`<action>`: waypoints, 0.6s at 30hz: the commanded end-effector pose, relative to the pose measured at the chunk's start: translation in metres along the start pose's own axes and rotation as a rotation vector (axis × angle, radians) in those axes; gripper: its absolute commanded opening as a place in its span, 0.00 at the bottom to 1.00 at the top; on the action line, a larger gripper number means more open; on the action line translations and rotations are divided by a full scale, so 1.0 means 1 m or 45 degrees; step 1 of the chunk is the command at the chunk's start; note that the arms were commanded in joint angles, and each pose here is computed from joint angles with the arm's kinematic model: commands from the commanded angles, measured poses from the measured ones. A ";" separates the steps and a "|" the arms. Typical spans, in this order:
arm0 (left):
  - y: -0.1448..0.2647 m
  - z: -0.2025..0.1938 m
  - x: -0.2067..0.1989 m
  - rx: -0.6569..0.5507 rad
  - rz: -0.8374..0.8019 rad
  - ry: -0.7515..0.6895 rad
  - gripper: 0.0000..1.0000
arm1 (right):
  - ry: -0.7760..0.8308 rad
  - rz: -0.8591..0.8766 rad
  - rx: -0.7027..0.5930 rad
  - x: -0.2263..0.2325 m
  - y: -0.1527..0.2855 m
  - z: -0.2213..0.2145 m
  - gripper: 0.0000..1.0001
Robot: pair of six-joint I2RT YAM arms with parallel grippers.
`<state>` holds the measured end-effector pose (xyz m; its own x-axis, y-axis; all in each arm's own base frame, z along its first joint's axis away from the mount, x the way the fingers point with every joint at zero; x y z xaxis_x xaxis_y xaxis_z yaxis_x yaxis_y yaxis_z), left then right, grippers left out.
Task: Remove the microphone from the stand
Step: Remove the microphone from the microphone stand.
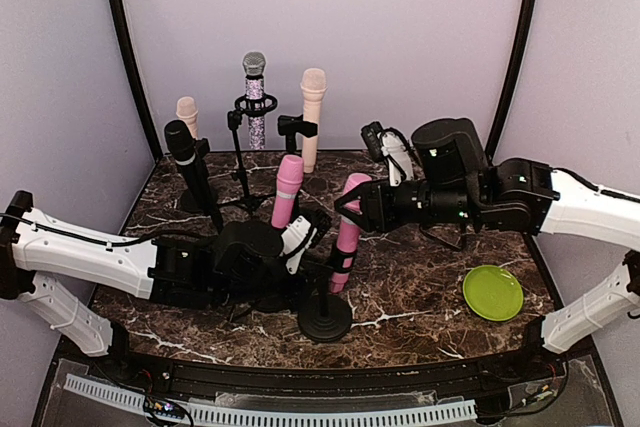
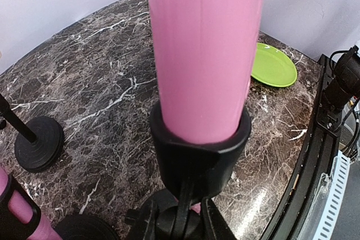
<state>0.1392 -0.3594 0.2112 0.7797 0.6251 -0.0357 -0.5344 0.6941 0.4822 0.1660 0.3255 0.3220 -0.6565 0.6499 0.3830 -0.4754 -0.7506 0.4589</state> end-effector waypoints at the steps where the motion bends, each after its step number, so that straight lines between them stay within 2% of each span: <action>1: -0.003 -0.004 -0.005 0.047 -0.010 -0.024 0.00 | -0.133 0.046 -0.062 0.014 0.006 0.018 0.16; 7: 0.002 -0.008 -0.007 0.040 -0.054 -0.031 0.00 | -0.029 0.112 -0.089 0.019 0.017 0.021 0.16; 12: 0.010 0.002 -0.019 0.003 -0.197 -0.023 0.00 | 0.085 0.236 -0.068 0.027 0.025 0.012 0.17; 18: 0.004 -0.002 -0.025 0.074 -0.221 -0.045 0.00 | 0.164 0.383 -0.065 0.038 0.036 0.007 0.17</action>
<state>0.1305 -0.3639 0.2104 0.8275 0.5589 -0.0535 -0.4637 0.7341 0.4960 0.1511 0.3168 0.3222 -0.7406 0.5785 0.3418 -0.4076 -0.7912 0.4559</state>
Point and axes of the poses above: each gripper's point midway between its finger pads, its own y axis back along the fingers, its own x axis along the line the jaws close on, z = x × y, the point moved 5 cm from there along y, back along the fingers, and after that the axes turned 1 degree about -y, right-handed, at the moved point
